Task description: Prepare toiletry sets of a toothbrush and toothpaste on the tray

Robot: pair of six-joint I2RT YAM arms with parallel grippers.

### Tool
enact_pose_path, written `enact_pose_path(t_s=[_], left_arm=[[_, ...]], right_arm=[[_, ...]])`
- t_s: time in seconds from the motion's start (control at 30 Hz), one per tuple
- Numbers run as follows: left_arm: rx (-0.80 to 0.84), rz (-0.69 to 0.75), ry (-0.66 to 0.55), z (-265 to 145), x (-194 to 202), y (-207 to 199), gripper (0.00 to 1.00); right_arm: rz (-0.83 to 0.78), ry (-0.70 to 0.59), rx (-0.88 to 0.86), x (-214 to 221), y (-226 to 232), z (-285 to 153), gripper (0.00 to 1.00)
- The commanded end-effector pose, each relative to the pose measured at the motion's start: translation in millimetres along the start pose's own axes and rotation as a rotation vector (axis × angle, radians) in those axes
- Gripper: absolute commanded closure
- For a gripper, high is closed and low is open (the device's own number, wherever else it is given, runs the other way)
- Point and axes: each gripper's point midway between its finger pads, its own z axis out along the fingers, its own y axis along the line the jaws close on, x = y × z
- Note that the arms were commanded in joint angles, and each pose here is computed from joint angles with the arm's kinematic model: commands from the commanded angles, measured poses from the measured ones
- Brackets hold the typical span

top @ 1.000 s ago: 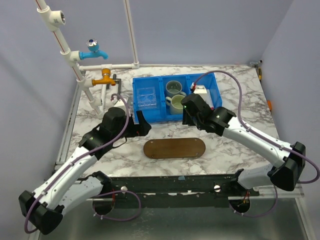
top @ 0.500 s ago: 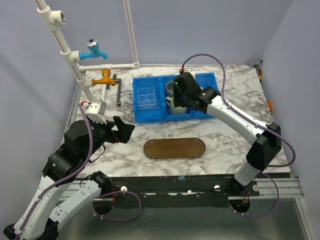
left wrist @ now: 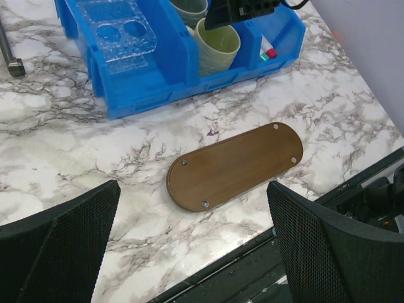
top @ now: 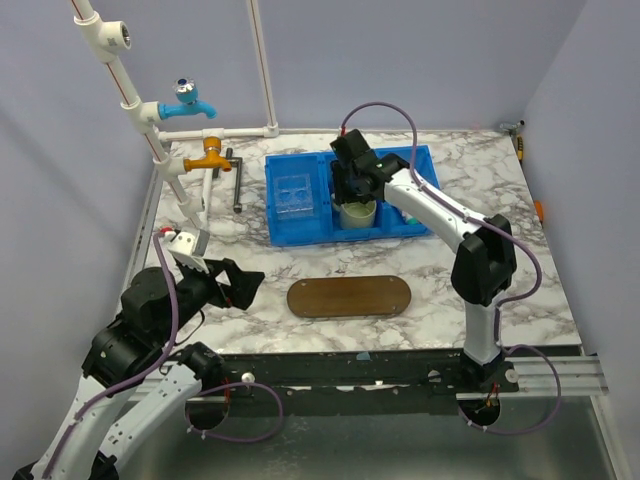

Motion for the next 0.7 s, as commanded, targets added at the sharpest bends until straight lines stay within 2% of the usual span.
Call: enact_pose_path(t_s=[0.0, 0.07, 0.37, 0.67], left_arm=[[0.031, 0.029, 0.028, -0.2, 15.0, -0.5, 0.01], [0.029, 0.030, 0.029, 0.7, 18.8, 1.4, 0.01], [0.038, 0.021, -0.001, 6.2, 27.4, 4.5, 0.01], [0.028, 0.025, -0.016, 9.6, 33.6, 9.7, 0.01]], right_arm=[[-0.029, 0.068, 0.005, 11.4, 0.0, 12.0, 0.52], [-0.030, 0.081, 0.003, 13.7, 0.9, 16.8, 0.56], [-0.044, 0.133, 0.007, 26.7, 3.2, 36.2, 0.58], [-0.068, 0.164, 0.028, 31.0, 4.1, 55.7, 0.64]])
